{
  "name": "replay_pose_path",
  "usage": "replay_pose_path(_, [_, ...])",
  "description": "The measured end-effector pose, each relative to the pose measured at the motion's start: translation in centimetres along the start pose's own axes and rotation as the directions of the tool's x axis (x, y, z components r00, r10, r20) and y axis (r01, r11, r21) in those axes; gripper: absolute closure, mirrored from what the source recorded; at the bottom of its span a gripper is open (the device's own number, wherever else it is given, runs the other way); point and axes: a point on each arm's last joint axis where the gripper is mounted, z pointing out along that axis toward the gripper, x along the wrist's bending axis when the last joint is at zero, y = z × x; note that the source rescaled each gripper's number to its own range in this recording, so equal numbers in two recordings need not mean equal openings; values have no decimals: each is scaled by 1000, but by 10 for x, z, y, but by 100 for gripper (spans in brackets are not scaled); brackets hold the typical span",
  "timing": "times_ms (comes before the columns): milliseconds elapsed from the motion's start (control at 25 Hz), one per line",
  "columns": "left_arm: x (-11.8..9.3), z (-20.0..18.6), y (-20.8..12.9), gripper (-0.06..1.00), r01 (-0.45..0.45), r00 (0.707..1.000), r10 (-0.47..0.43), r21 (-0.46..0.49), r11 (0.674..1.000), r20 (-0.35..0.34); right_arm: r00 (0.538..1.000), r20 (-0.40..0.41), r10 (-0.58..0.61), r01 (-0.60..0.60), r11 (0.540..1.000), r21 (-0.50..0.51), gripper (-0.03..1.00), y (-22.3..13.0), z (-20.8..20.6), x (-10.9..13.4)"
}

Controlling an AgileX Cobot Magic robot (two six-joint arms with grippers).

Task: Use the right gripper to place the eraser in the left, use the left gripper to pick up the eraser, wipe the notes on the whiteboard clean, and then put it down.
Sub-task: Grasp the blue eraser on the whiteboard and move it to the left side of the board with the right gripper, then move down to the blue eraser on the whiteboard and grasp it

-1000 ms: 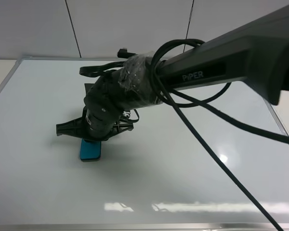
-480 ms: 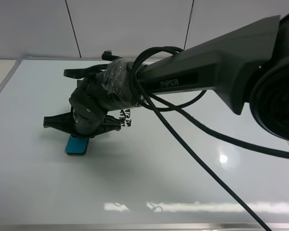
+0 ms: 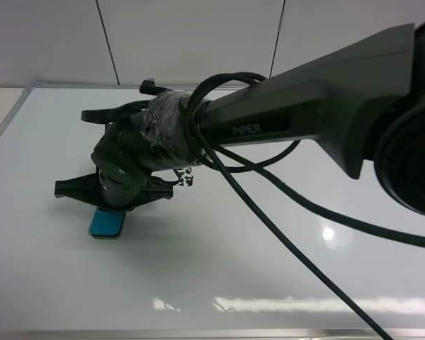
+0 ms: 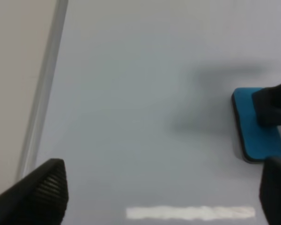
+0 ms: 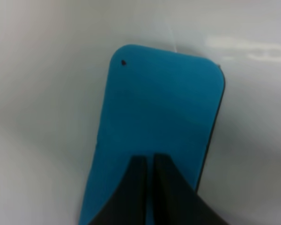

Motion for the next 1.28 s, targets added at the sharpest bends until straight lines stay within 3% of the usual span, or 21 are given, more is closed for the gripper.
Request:
replay_pose_path(240, [0, 0, 0, 31, 0, 1000, 0, 0, 1000, 0, 1000, 7, 10, -10, 1000, 2, 94, 1, -5, 0])
replay_pose_path(400, [0, 0, 0, 31, 0, 1000, 0, 0, 1000, 0, 1000, 6, -9, 9, 1000, -16, 82, 4, -12, 1])
replay_pose_path(520, [0, 0, 0, 31, 1, 1000, -1, 0, 1000, 0, 1000, -22, -14, 13, 999, -41, 58, 9, -24, 5])
replay_pose_path(600, [0, 0, 0, 31, 1, 1000, -1, 0, 1000, 0, 998, -49, -30, 27, 997, -74, 34, 15, -36, 10])
replay_pose_path(640, [0, 0, 0, 31, 1, 1000, -1, 0, 1000, 0, 994, -89, -63, 52, 991, -122, 12, 22, -51, 16])
replay_pose_path(680, [0, 0, 0, 31, 1, 1000, -1, 0, 1000, 0, 990, -114, -88, 70, 986, -151, 6, 25, -58, 19])
replay_pose_path(800, [0, 0, 0, 31, 1, 1000, -1, 0, 1000, 0, 966, -182, -182, 135, 960, -246, -1, 35, -78, 29])
replay_pose_path(920, [0, 0, 0, 31, 1, 1000, -1, 0, 1000, 0, 958, -199, -204, 147, 951, -271, -3, 38, -84, 32])
replay_pose_path(1120, [0, 0, 0, 31, 0, 1000, 0, 0, 1000, 0, 963, -162, -215, 169, 951, -257, -3, 37, -83, 29])
replay_pose_path(1280, [0, 0, 0, 31, 0, 1000, 0, 0, 1000, 0, 945, -94, -313, 280, 924, -260, -3, 38, -87, 26])
